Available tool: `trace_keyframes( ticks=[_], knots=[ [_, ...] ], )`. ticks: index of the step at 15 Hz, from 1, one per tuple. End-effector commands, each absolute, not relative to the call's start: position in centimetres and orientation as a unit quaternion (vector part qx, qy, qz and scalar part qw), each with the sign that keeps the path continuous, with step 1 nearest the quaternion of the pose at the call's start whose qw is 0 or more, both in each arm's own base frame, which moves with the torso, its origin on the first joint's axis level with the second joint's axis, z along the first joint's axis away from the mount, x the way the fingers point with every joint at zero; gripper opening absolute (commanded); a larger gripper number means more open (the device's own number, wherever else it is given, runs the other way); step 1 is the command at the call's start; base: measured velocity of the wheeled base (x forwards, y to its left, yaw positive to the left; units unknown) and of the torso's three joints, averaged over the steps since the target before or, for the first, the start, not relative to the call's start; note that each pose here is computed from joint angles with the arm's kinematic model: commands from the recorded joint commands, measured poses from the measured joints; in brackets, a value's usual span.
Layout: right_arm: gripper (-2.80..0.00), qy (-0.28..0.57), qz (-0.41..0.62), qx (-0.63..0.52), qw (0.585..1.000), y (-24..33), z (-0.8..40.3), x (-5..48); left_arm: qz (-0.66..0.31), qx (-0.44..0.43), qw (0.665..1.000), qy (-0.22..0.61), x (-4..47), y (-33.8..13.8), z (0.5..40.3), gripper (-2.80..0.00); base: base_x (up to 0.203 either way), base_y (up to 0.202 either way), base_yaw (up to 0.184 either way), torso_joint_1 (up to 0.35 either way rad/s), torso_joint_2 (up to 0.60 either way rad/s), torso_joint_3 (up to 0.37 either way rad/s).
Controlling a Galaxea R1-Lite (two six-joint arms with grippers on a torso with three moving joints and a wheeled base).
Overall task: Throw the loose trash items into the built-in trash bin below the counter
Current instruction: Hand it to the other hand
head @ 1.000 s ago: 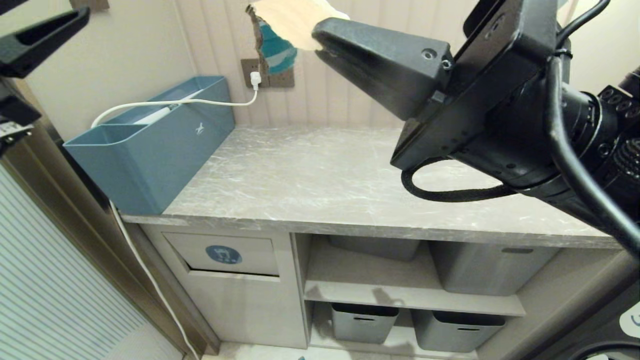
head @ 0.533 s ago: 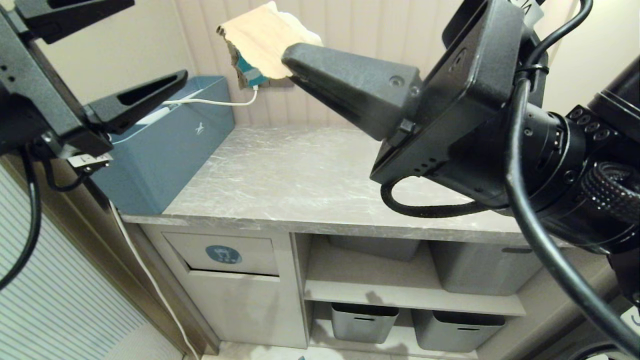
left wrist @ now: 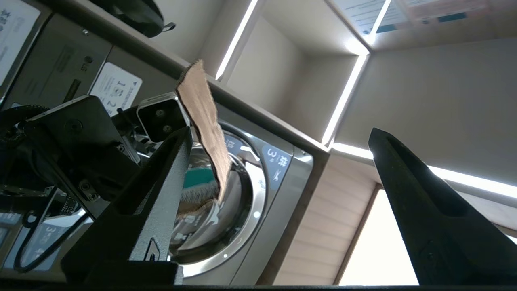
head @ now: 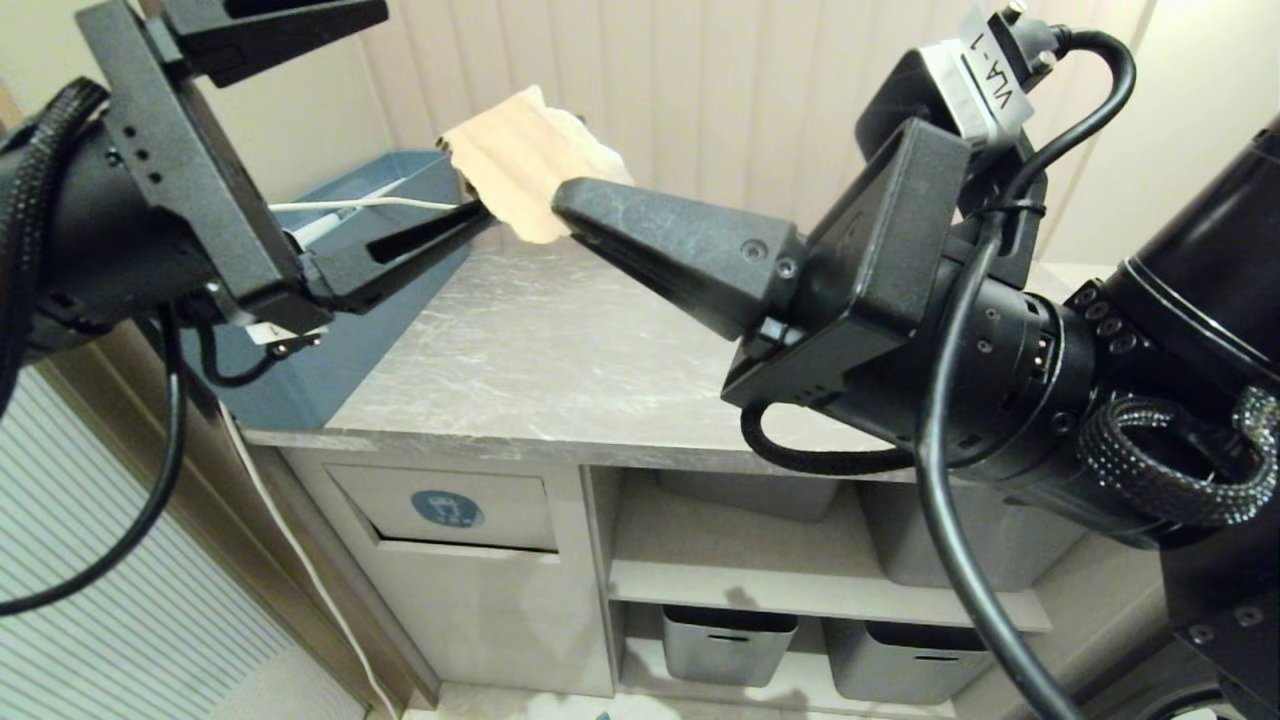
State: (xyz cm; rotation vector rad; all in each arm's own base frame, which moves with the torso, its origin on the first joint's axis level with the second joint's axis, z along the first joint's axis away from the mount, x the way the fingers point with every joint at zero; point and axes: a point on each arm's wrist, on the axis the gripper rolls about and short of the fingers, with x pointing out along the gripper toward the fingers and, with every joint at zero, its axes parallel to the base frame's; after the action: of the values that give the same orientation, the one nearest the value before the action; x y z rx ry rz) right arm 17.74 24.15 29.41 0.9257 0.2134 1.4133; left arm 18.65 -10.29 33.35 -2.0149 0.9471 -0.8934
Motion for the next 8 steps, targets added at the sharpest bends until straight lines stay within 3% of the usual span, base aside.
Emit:
trace_keyframes(
  ticks=[1, 4, 8],
  knots=[
    [-2.8, 0.096, 0.625, 0.41, 0.658, 24.2, 29.3, 17.8, -0.343, -0.776, 0.356, 0.391, 19.5, -11.6, 32.8, 0.0, 0.0, 0.0, 0.0, 0.0, 0.0, 0.0],
    [-2.8, 0.095, 0.624, 0.41, 0.659, 24.1, 29.3, 17.8, -0.344, -0.759, 0.363, 0.417, 20.1, -13.1, 31.9, 0.0, 0.0, 0.0, 0.0, 0.0, 0.0, 0.0],
    [-2.8, 0.096, 0.622, 0.409, 0.661, 24.1, 29.1, 17.9, -0.365, -0.737, 0.4, 0.405, 20.1, -14.0, 31.5, 0.0, 0.0, 0.0, 0.0, 0.0, 0.0, 0.0]
  ],
)
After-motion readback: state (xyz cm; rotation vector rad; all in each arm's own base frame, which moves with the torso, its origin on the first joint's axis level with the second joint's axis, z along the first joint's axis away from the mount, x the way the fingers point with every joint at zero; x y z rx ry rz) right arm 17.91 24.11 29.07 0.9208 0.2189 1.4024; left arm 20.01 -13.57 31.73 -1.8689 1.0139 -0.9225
